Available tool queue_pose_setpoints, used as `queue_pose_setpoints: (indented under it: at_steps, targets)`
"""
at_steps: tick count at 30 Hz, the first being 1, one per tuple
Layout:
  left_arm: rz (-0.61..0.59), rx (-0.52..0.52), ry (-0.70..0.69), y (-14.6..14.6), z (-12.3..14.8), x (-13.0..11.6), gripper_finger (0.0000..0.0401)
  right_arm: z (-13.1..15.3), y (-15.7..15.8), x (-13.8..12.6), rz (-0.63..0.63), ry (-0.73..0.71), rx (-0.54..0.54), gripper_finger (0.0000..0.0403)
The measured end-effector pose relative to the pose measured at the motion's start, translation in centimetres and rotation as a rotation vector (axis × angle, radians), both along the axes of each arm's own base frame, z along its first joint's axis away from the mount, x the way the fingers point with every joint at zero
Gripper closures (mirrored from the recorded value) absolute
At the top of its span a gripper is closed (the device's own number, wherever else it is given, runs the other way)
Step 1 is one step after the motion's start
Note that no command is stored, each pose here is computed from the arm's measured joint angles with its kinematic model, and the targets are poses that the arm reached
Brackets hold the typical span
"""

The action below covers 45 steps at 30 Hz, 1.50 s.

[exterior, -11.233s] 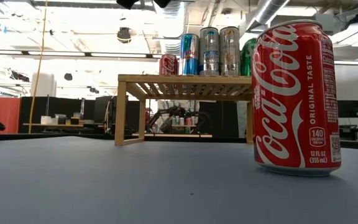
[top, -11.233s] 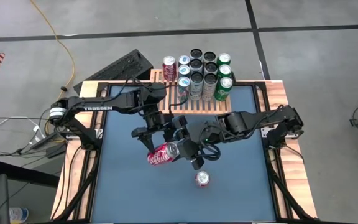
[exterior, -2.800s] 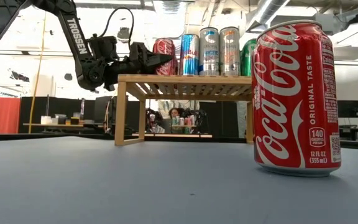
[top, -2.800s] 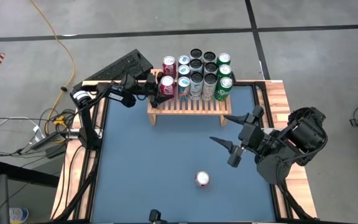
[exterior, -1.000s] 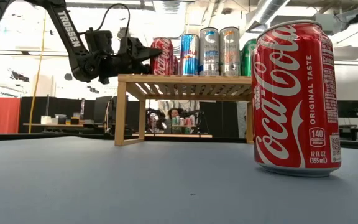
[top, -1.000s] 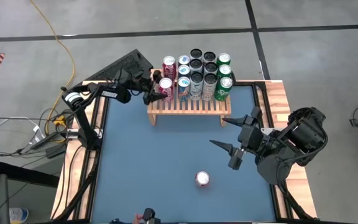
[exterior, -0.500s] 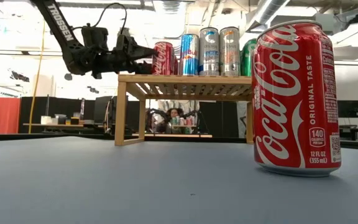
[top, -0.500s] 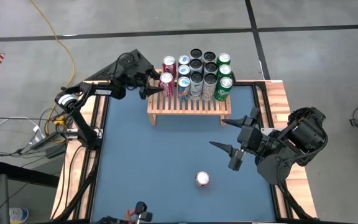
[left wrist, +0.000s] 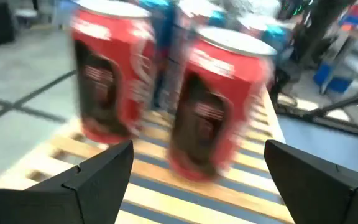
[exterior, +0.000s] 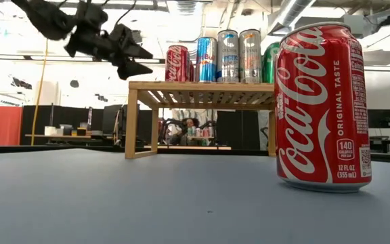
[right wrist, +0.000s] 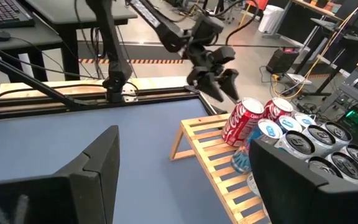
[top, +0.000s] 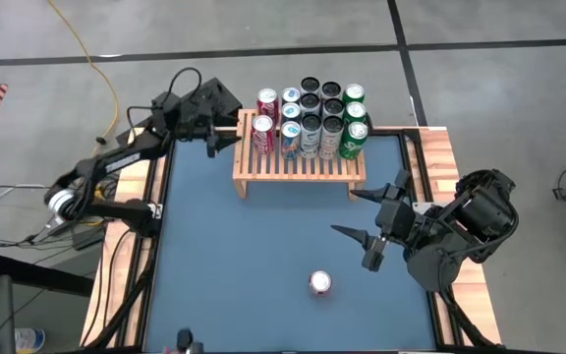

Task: Place canned beverage on shelf
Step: Put the right red soda can on the shelf aligned with the other red soda can

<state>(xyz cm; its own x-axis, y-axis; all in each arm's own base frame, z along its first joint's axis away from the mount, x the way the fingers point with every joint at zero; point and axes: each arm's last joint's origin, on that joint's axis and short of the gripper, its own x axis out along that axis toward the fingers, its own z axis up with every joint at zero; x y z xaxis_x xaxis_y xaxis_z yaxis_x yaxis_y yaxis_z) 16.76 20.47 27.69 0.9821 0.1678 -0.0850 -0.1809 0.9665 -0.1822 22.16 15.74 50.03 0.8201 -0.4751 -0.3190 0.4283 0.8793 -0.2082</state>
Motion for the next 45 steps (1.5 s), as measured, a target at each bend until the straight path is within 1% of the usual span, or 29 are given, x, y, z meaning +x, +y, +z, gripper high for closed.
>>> queue_pose_setpoints:
  at_steps: [1, 4, 6, 7, 10, 13, 17, 19, 22, 23, 26, 28, 30, 32, 35, 37, 39, 41, 44, 45]
  targets:
    - [0.009, 0.0, 0.026, -0.9, 0.2, 0.2, 0.0054, 0.0, 0.0, 0.0, 0.0, 0.0, 0.0, 0.0117]
    - [-0.018, -0.022, 0.083, -3.6, 0.6, 1.1, 0.0054, 0.0, 0.0, 0.0, 0.0, 0.0, 0.0, 0.0117]
    - [-0.059, -0.042, 0.088, -5.3, 1.0, 1.8, 0.0055, 0.0, -0.1, 0.1, -0.004, 0.0, 0.0, 0.0117]
    - [-0.067, -0.067, 0.083, -6.0, 1.2, 2.1, 0.0056, 0.0, -0.1, 0.1, -0.005, 0.0, 0.0, 0.0117]
    - [-0.04, -0.203, 0.076, -7.6, 1.3, 3.0, 0.0062, 0.0, -0.2, 0.1, -0.009, 0.0, 0.0, 0.0117]
    - [-0.017, -0.337, 0.073, -8.5, 1.2, 3.6, 0.0064, 0.0, -0.2, 0.1, -0.009, 0.0, 0.0, 0.0117]
    - [0.012, -0.458, 0.077, -9.2, 0.8, 4.5, 0.0065, 0.0, -0.2, 0.1, -0.007, 0.009, -0.011, 0.0117]
    - [-0.015, -0.481, 0.088, -9.6, 0.6, 4.8, 0.0065, -0.1, -0.2, 0.1, -0.006, 0.013, -0.014, 0.0117]
    - [-0.112, -0.483, 0.102, -10.2, 0.5, 5.2, 0.0065, -0.1, -0.3, 0.1, -0.006, 0.019, -0.02, 0.0117]
    - [-0.115, -0.499, 0.113, -10.4, 0.4, 5.2, 0.0065, -0.1, -0.3, 0.1, -0.006, 0.02, -0.021, 0.0117]
    - [-0.074, -0.56, 0.16, -10.8, -0.1, 5.3, 0.0065, -0.2, -0.3, 0.0, -0.006, 0.028, -0.028, 0.0117]
    - [-0.068, -0.566, 0.18, -10.8, -0.5, 5.5, 0.0065, -0.2, -0.4, 0.0, -0.006, 0.034, -0.033, 0.0117]
    - [-0.107, -0.565, 0.176, -11.1, -0.5, 5.8, 0.0067, -0.2, -0.4, 0.0, -0.006, 0.036, -0.035, 0.0117]
    - [-0.116, -0.52, 0.157, -11.6, -0.1, 6.1, 0.0078, -0.2, -0.4, 0.0, -0.006, 0.037, -0.036, 0.0117]
    - [-0.035, -0.391, 0.148, -11.9, 0.6, 6.5, 0.0119, -0.2, -0.4, -0.1, -0.006, 0.039, -0.038, 0.0117]
    - [0.078, -0.313, 0.155, -11.8, 1.0, 6.6, 0.0162, -0.2, -0.4, -0.1, -0.006, 0.038, -0.037, 0.0117]
    - [0.186, -0.248, 0.187, -11.6, 1.2, 6.5, 0.0214, -0.2, -0.4, -0.1, -0.007, 0.038, -0.036, 0.0117]
    - [0.269, -0.192, 0.25, -11.4, 1.0, 6.3, 0.0271, -0.2, -0.4, -0.1, -0.007, 0.038, -0.037, 0.0117]
    - [0.341, -0.144, 0.304, -11.1, 0.8, 6.0, 0.036, -0.2, -0.4, -0.1, -0.006, 0.038, -0.037, 0.0117]
    - [0.344, -0.143, 0.306, -11.1, 0.8, 6.0, 0.0379, -0.2, -0.4, -0.1, -0.006, 0.039, -0.037, 0.0117]
